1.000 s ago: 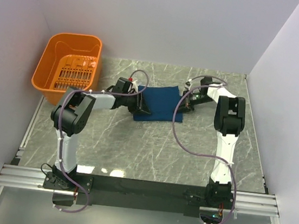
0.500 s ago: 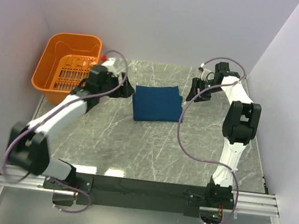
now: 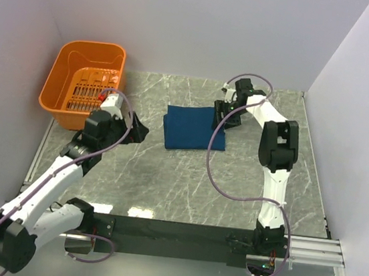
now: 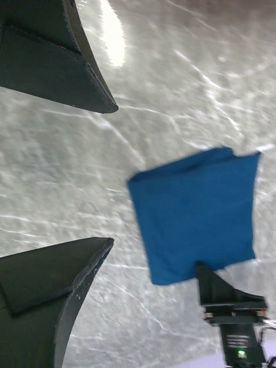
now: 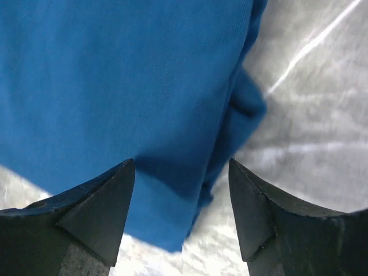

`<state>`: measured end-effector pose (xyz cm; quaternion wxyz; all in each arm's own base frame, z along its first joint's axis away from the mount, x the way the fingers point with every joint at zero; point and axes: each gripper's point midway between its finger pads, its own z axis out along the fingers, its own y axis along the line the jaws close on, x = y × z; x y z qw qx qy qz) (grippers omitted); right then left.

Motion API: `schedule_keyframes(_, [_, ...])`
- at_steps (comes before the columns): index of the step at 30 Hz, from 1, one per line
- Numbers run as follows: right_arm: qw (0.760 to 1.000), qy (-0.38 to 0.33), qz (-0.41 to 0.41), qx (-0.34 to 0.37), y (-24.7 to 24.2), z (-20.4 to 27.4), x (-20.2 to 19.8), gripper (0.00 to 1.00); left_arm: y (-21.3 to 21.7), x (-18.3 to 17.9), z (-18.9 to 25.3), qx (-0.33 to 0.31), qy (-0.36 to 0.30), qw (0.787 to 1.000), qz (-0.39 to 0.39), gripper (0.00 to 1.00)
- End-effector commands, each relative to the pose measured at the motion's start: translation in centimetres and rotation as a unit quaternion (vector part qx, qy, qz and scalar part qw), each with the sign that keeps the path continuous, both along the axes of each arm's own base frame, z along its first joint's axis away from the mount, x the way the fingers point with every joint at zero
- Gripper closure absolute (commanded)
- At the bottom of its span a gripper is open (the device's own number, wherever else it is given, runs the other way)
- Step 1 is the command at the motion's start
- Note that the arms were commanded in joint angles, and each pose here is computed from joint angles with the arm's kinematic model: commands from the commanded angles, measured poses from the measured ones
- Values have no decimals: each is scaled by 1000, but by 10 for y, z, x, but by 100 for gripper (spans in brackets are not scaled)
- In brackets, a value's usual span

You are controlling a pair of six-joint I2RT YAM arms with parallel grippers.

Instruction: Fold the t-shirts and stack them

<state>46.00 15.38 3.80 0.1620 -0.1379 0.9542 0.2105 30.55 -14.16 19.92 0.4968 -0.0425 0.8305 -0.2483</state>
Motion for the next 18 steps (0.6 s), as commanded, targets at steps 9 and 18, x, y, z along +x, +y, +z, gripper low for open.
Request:
schedule_keyframes(9, [996,-58,-39,-59,0,-4,55,27,16,-21,6,-17,-12,999,34,5])
schedule_keyframes(18, [997,-40,10,-58,27,-12,31,33,9,-21,-5,-25,5,1000,18,5])
